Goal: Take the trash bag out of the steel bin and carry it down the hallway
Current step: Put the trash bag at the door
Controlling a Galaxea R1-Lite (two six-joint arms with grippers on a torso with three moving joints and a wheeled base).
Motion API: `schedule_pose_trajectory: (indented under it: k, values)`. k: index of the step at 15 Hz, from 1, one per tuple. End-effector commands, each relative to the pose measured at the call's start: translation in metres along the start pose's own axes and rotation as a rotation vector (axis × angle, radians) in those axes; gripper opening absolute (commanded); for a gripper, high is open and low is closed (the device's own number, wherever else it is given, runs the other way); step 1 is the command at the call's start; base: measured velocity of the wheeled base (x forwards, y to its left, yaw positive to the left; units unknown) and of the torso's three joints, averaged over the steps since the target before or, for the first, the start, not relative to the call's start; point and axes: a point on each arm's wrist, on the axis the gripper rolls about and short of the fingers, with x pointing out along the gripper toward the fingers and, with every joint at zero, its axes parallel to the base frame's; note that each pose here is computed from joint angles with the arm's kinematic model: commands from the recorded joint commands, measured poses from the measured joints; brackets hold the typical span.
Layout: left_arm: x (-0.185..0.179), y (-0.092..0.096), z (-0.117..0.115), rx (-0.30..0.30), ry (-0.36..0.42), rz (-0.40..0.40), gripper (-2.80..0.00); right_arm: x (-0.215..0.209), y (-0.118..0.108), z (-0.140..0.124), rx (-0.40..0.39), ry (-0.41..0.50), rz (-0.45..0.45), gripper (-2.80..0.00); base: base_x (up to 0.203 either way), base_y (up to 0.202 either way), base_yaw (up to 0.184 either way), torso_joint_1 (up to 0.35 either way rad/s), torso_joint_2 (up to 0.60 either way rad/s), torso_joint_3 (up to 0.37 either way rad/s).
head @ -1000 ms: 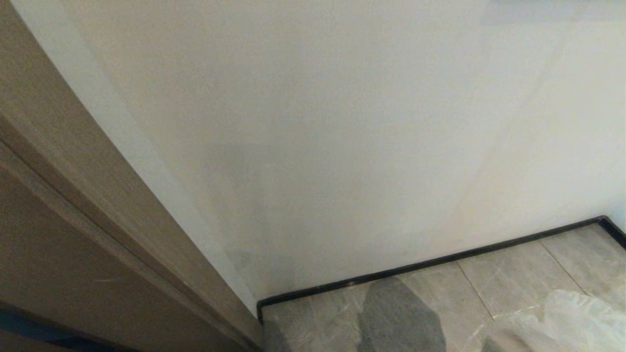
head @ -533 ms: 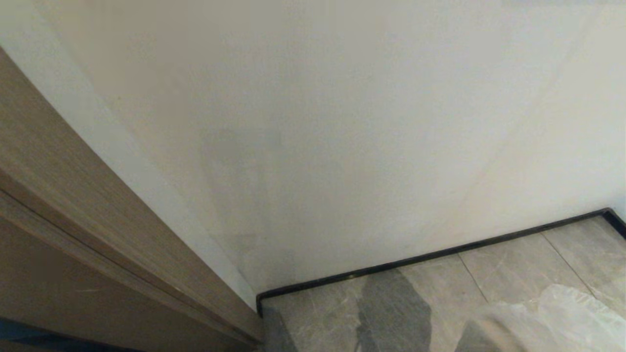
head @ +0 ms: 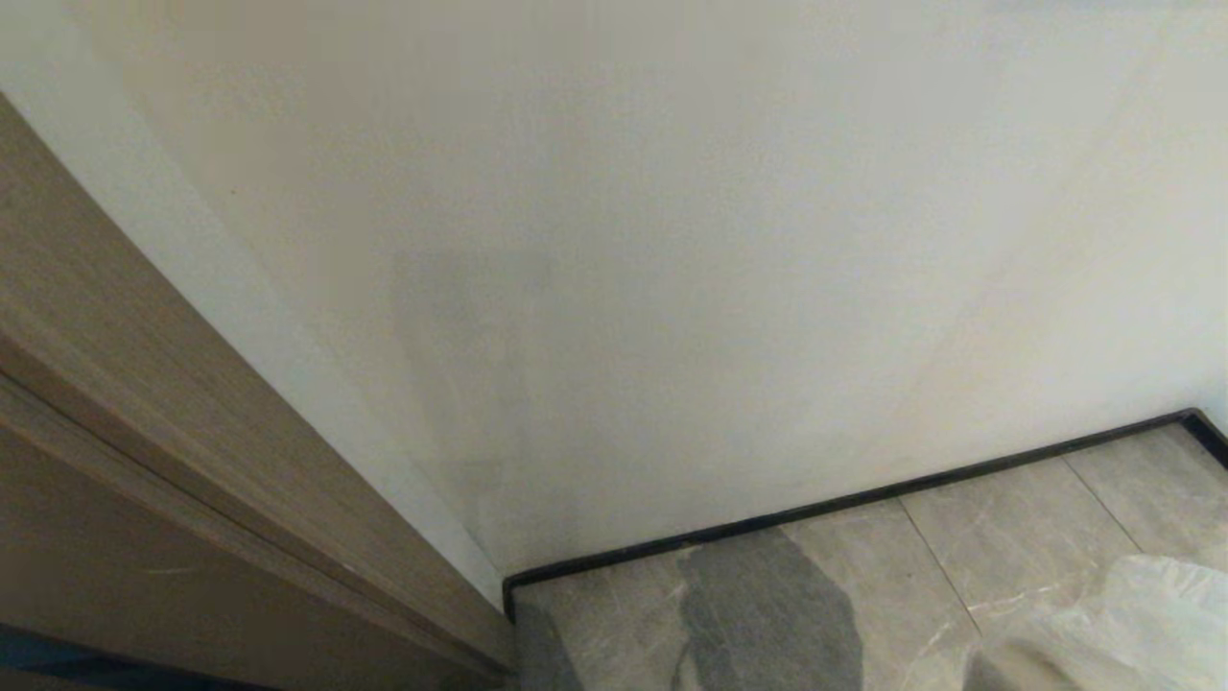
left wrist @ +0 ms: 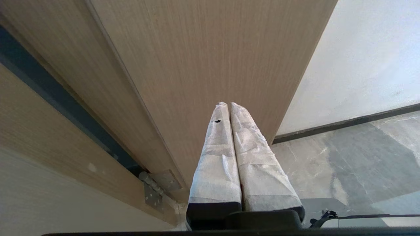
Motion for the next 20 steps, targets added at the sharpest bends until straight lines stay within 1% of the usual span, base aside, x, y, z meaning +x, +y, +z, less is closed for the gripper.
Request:
schedule_pose_trajectory:
  k: [1,3,5,6,9,11,13,15,18,19,20]
  values:
    - [0.0,0.0,0.0,0.0,-0.001,0.0,-2.8,0.023,-0.002,0.029,-0.007,0.194,0.015,-2.8,0.0,0.0,0.0,0.0,0.0,0.0]
    - [0.0,0.0,0.0,0.0,-0.001,0.0,-2.8,0.055,-0.004,0.051,-0.016,0.333,0.04,-2.8,0.0,0.0,0.0,0.0,0.0,0.0]
    - [0.0,0.0,0.0,0.0,-0.001,0.0,-2.8,0.098,-0.006,0.068,-0.013,0.43,0.084,-2.8,0.0,0.0,0.0,0.0,0.0,0.0]
    - [0.0,0.0,0.0,0.0,0.0,0.0,-2.8,0.123,-0.006,0.073,-0.012,0.451,0.101,-2.8,0.0,0.0,0.0,0.0,0.0,0.0]
    - [0.0,0.0,0.0,0.0,0.0,0.0,-2.8,0.194,-0.006,0.078,-0.016,0.428,0.153,-2.8,0.0,0.0,0.0,0.0,0.0,0.0]
    - [0.0,0.0,0.0,0.0,0.0,0.0,-2.8,0.23,-0.005,0.069,-0.025,0.454,0.177,-2.8,0.0,0.0,0.0,0.0,0.0,0.0]
    - [0.0,0.0,0.0,0.0,-0.001,0.0,-2.8,0.256,-0.005,0.056,-0.053,0.469,0.195,-2.8,0.0,0.0,0.0,0.0,0.0,0.0]
    - [0.0,0.0,0.0,0.0,-0.001,0.0,-2.8,0.276,-0.004,0.039,-0.106,0.482,0.213,-2.8,0.0,0.0,0.0,0.0,0.0,0.0]
    - [0.0,0.0,0.0,0.0,0.0,0.0,-2.8,0.308,-0.005,0.021,-0.142,0.467,0.221,-2.8,0.0,0.0,0.0,0.0,0.0,0.0]
    - [0.0,0.0,0.0,0.0,-0.001,0.0,-2.8,0.316,-0.005,0.016,-0.156,0.461,0.224,-2.76,0.0,0.0,0.0,0.0,0.0,0.0]
    - [0.0,0.0,0.0,0.0,-0.001,0.0,-2.8,0.323,-0.004,0.011,-0.172,0.465,0.231,0.0,0.0,0.0,0.0,0.0,0.0,0.0]
